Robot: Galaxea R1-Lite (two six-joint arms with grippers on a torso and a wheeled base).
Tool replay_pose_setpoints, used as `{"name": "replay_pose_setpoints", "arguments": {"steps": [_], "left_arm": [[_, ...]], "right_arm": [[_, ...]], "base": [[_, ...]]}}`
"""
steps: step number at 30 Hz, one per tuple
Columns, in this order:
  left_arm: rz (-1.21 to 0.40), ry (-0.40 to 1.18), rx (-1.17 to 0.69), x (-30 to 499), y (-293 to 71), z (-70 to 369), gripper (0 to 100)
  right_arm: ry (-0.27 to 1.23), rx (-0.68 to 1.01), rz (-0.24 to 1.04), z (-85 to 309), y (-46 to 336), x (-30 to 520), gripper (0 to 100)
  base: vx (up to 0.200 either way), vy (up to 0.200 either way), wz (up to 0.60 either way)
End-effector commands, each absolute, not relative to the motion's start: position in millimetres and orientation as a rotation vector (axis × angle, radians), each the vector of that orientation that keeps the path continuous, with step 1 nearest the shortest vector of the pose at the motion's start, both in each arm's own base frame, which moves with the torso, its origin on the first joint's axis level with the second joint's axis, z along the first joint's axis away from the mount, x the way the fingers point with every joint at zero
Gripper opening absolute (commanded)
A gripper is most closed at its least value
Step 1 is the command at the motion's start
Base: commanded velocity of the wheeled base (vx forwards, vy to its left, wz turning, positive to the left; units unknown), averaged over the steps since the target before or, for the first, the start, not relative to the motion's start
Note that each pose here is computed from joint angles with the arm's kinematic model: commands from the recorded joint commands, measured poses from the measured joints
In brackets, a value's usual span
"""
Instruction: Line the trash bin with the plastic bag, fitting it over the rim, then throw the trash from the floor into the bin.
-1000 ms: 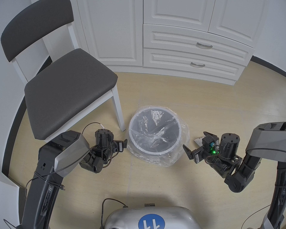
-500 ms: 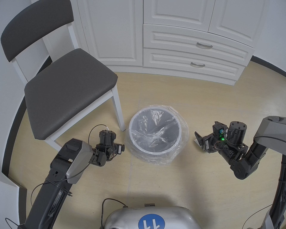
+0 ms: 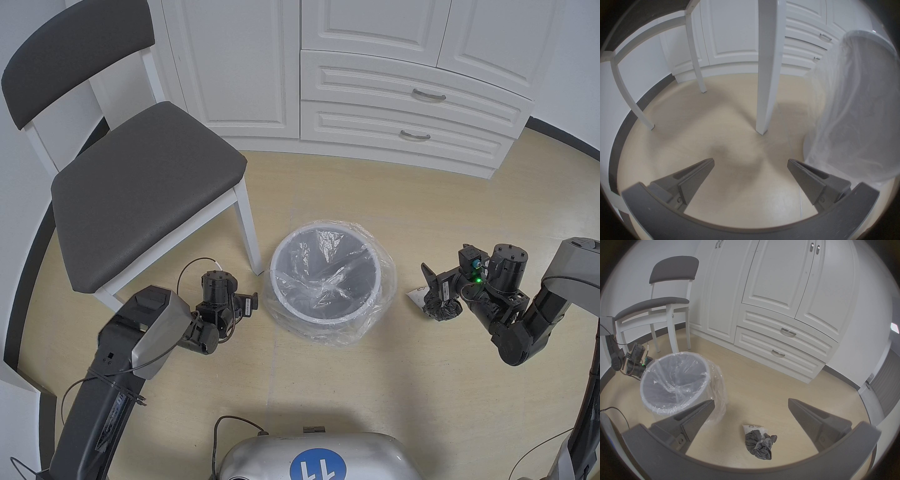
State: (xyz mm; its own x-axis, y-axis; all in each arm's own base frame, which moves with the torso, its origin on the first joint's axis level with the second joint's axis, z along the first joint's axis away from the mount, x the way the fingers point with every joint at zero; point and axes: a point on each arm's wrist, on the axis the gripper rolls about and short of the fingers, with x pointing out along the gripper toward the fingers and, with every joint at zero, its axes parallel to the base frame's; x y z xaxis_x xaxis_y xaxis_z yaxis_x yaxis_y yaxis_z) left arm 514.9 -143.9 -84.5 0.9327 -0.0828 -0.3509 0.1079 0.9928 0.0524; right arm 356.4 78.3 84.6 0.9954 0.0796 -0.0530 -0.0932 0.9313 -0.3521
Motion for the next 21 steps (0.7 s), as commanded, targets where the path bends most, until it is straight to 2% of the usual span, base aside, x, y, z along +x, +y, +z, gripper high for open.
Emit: {"name": "replay_pose_setpoints", "arguments": {"steps": [1,9,10,13,15,16,21], "left_arm": [[-0.17,0.485,0.105,413.5,-134.6,10.8,100],[-0.294,0.42,0.094,334.1,-136.7,47.6,100],[-0.338,0.389,0.092,314.2,-142.4,52.5,100],[-0.381,0.355,0.098,297.1,-150.7,56.5,100],[-0.387,0.347,0.106,294.2,-152.0,57.2,100],[-0.39,0.344,0.123,291.2,-151.5,56.6,100],[-0.407,0.317,0.134,274.2,-154.1,51.8,100]], "right_arm": [[-0.004,-0.353,0.021,107.8,55.4,353.8,100],[0.048,-0.332,0.009,119.4,37.7,352.9,100],[0.075,-0.298,0.005,120.3,22.9,362.7,100],[0.153,-0.214,0.018,118.5,9.3,376.9,100],[0.178,-0.172,0.027,118.9,9.7,382.3,100],[0.226,-0.09,0.039,118.5,15.4,391.5,100],[0.303,-0.042,0.054,101.3,32.2,411.2,100]], "base": [[0.0,0.0,0.0],[0.0,0.0,0.0],[0.0,0.0,0.0],[0.0,0.0,0.0],[0.0,0.0,0.0],[0.0,0.0,0.0],[0.0,0.0,0.0]]}}
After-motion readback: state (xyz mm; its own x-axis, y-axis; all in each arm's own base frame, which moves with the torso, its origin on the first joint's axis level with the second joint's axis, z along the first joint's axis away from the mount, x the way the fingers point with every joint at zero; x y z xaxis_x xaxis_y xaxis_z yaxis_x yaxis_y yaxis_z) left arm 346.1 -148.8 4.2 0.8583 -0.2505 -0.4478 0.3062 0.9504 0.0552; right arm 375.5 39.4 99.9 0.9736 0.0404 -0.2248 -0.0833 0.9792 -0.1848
